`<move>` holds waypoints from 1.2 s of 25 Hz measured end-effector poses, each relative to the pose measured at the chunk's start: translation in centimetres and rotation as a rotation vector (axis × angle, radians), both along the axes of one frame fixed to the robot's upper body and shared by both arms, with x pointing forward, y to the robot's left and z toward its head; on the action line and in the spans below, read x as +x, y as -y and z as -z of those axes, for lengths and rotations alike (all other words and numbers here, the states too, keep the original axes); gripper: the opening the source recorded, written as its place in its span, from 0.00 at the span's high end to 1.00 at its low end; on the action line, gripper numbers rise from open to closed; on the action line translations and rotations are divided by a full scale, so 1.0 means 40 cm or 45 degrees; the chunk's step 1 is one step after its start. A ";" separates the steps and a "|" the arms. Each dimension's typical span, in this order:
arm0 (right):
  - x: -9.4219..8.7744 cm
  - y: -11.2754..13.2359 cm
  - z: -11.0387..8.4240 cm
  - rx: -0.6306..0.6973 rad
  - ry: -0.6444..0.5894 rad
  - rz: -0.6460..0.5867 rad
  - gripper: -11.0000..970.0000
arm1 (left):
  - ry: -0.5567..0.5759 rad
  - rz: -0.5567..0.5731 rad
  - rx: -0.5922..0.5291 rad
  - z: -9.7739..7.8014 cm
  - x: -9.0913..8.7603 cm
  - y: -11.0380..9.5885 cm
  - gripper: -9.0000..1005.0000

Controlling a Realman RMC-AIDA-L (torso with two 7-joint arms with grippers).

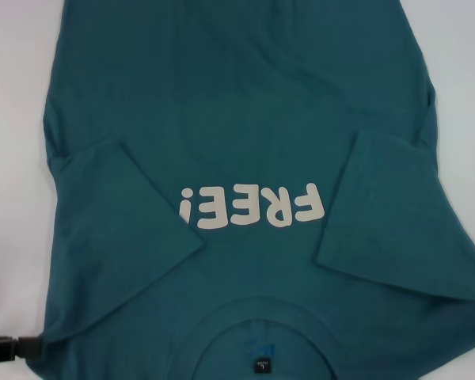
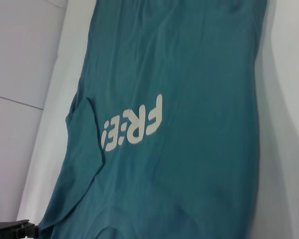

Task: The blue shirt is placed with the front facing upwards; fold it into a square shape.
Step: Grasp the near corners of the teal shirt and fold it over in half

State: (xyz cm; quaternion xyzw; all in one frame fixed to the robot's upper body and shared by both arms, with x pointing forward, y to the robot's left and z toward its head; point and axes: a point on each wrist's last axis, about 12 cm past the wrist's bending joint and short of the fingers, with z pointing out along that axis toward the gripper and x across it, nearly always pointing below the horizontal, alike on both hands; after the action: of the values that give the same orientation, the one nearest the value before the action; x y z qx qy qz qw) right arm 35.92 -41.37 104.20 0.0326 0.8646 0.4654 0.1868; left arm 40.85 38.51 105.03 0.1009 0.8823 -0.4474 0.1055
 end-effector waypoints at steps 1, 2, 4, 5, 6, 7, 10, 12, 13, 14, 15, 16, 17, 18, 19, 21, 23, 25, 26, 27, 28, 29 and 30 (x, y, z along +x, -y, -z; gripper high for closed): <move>0.004 0.002 -0.002 -0.001 0.007 0.003 0.95 | 0.008 -0.001 -0.001 -0.003 0.005 0.000 0.92; 0.009 0.004 -0.005 -0.002 0.017 0.008 0.95 | 0.017 -0.005 -0.002 -0.005 0.010 -0.001 0.92; 0.020 0.005 -0.010 -0.002 0.037 0.014 0.95 | 0.036 -0.014 -0.004 -0.011 0.020 -0.003 0.92; 0.027 0.006 -0.013 -0.002 0.050 0.016 0.95 | 0.048 -0.020 -0.006 -0.015 0.027 -0.004 0.92; 0.035 0.005 -0.015 -0.001 0.062 0.017 0.95 | 0.064 -0.026 -0.006 -0.021 0.036 -0.007 0.92; 0.042 0.004 -0.018 0.000 0.074 0.017 0.95 | 0.074 -0.031 -0.008 -0.025 0.042 -0.008 0.92; 0.070 0.001 -0.028 0.006 0.117 0.019 0.95 | 0.142 -0.058 -0.017 -0.047 0.082 -0.009 0.92; 0.104 -0.003 -0.041 0.013 0.176 0.030 0.95 | 0.166 -0.067 -0.017 -0.053 0.098 -0.008 0.92; 0.104 -0.003 -0.041 0.013 0.176 0.030 0.95 | 0.188 -0.075 -0.017 -0.059 0.112 -0.006 0.92; 0.118 -0.004 -0.046 0.015 0.198 0.036 0.95 | 0.215 -0.084 -0.013 -0.066 0.129 -0.005 0.92; 0.150 -0.008 -0.058 0.019 0.247 0.052 0.95 | 0.243 -0.093 -0.009 -0.073 0.147 -0.003 0.92; 0.150 -0.008 -0.058 0.019 0.247 0.052 0.95 | 0.268 -0.100 -0.007 -0.081 0.165 -0.001 0.92; 0.165 -0.010 -0.063 0.021 0.268 0.057 0.95 | 0.290 -0.104 -0.003 -0.088 0.183 0.002 0.92; 0.201 -0.017 -0.075 0.022 0.302 0.065 0.95 | 0.316 -0.111 0.004 -0.097 0.206 0.005 0.92; 0.201 -0.017 -0.075 0.022 0.302 0.065 0.95 | 0.334 -0.113 0.008 -0.103 0.225 0.010 0.92; 0.239 -0.027 -0.085 0.017 0.326 0.068 0.95 | 0.365 -0.134 0.035 -0.113 0.266 0.018 0.92; 0.275 -0.039 -0.092 0.007 0.350 0.073 0.95 | 0.387 -0.157 0.060 -0.121 0.301 0.028 0.92; 0.308 -0.051 -0.100 -0.003 0.383 0.079 0.95 | 0.414 -0.177 0.085 -0.129 0.333 0.039 0.91; 0.324 -0.056 -0.105 -0.010 0.401 0.084 0.95 | 0.427 -0.185 0.092 -0.132 0.345 0.044 0.91; 0.341 -0.062 -0.109 -0.019 0.420 0.091 0.95 | 0.446 -0.192 0.092 -0.138 0.362 0.054 0.91; 0.355 -0.066 -0.111 -0.029 0.434 0.099 0.95 | 0.463 -0.202 0.088 -0.142 0.375 0.062 0.91; 0.369 -0.072 -0.113 -0.039 0.447 0.106 0.95 | 0.481 -0.214 0.082 -0.147 0.389 0.070 0.91; 0.383 -0.077 -0.115 -0.052 0.460 0.114 0.95 | 0.481 -0.214 0.082 -0.147 0.389 0.070 0.91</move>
State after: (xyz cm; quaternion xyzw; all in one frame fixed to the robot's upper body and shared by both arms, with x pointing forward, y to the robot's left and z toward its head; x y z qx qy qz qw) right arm 51.23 -38.27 108.79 -0.0170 0.8239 0.4374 0.3601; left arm 56.40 35.70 110.90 0.1122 0.8661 -0.3817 0.3027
